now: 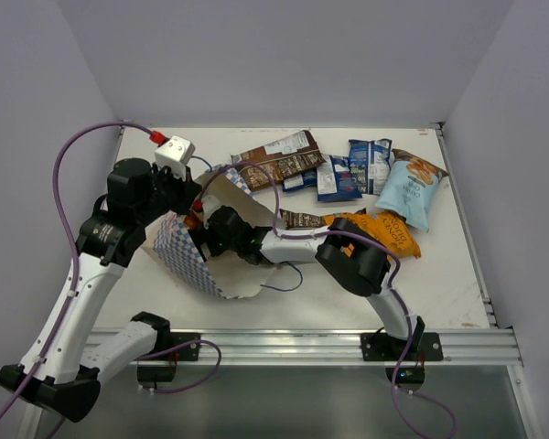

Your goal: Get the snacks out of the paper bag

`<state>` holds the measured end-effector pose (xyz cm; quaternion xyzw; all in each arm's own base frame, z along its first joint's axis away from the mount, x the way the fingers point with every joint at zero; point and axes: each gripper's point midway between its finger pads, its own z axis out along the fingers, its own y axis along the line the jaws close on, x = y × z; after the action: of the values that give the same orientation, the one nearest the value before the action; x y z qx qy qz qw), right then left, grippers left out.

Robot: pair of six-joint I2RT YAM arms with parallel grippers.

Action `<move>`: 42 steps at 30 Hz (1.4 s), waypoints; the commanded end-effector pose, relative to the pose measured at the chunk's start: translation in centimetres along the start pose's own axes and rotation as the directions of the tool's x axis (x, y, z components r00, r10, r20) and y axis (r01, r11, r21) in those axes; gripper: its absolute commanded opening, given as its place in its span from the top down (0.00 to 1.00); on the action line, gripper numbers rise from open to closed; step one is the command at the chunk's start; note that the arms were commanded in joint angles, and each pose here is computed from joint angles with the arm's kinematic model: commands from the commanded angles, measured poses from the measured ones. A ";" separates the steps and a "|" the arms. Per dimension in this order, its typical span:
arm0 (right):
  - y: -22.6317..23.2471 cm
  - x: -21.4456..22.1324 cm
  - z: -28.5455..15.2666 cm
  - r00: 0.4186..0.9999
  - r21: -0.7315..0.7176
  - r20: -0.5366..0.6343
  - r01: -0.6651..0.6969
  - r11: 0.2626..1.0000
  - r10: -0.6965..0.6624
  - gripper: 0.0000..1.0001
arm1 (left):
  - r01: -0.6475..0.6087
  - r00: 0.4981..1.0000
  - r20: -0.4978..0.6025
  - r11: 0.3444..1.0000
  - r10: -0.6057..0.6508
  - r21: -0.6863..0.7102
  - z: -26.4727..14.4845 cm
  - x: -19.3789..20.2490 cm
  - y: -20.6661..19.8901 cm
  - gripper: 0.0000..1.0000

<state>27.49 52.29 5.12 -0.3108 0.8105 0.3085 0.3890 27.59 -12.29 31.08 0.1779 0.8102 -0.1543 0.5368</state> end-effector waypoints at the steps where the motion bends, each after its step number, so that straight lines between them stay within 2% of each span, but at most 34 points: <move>1: 0.0 0.2 1.4 0.998 -0.030 0.022 0.065 0.997 -0.064 0.01 | -0.019 0.984 0.175 0.988 -0.008 0.154 -1.4 -5.5 -3.1 1.00; 3: -0.2 0.4 1.9 0.996 -0.030 0.024 0.085 0.996 -0.084 0.01 | -0.023 0.984 0.177 0.987 -0.005 0.158 -1.5 -5.6 -3.2 1.00; 6: -0.2 0.2 2.2 0.994 -0.028 0.019 0.108 0.994 -0.107 0.12 | -0.020 0.986 0.169 0.987 -0.008 0.162 -1.3 -5.4 -3.3 1.00; 9: -0.4 0.7 2.3 0.992 -0.027 0.019 0.128 0.991 -0.127 0.45 | -0.019 0.987 0.163 0.986 -0.008 0.166 -1.1 -5.2 -3.3 1.00; 10: -0.3 0.3 2.0 0.991 -0.030 0.031 0.132 0.991 -0.131 0.64 | -0.019 0.987 0.163 0.986 -0.008 0.164 -1.1 -5.2 -3.3 1.00; 12: -0.3 0.1 1.8 0.989 -0.032 0.047 0.144 0.989 -0.143 0.79 | -0.019 0.987 0.160 0.987 -0.006 0.158 -1.0 -5.1 -3.1 1.00; 13: -0.3 0.1 1.7 0.988 -0.032 0.050 0.147 0.989 -0.146 0.90 | -0.019 0.987 0.159 0.988 -0.005 0.150 -1.0 -5.0 -3.0 1.00; 15: -0.2 -0.4 1.3 0.986 -0.035 0.067 0.157 0.987 -0.154 0.99 | -0.021 0.988 0.157 0.990 -0.001 0.139 -0.9 -4.9 -2.8 1.00; 18: 0.3 -0.9 0.5 0.981 -0.062 0.091 0.175 0.983 -0.169 1.00 | -0.021 0.989 0.147 0.995 0.006 0.100 -0.8 -4.5 -2.1 1.00; 21: 0.6 -2.1 -0.8 0.976 -0.064 0.121 0.190 0.980 -0.181 1.00 | -0.010 0.993 0.117 1.000 0.011 -0.008 -0.5 -3.7 -0.1 1.00; 24: 1.0 -4.0 -3.0 0.967 -0.061 0.158 0.210 0.976 -0.198 1.00 | 0.006 0.998 0.070 0.986 0.006 -0.165 -0.1 -2.3 2.8 1.00; 25: 1.1 -4.4 -3.6 0.964 -0.061 0.168 0.219 0.974 -0.207 1.00 | 0.010 0.999 0.051 0.968 0.003 -0.252 -0.1 -1.8 4.3 1.00; 28: 1.3 -6.4 -6.4 0.948 -0.046 0.213 0.251 0.967 -0.236 1.00 | 0.027 1.000 0.020 0.925 -0.021 -0.379 -0.2 -1.2 6.6 1.00; 33: 1.3 -9.7 -10.8 0.915 -0.001 0.293 0.291 0.957 -0.278 1.00 | 0.040 0.999 0.022 0.899 -0.034 -0.436 -0.2 -1.4 7.6 1.00; 42: 0.7 -20.8 -20.8 0.792 0.160 0.486 0.334 0.929 -0.368 1.00 | 0.038 0.999 -0.011 0.884 -0.049 -0.467 0.2 -0.2 8.2 1.00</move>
<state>26.80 44.83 24.22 -0.3849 0.6648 0.2865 0.5726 31.13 -5.73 29.73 0.0555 0.8408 0.0243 0.5379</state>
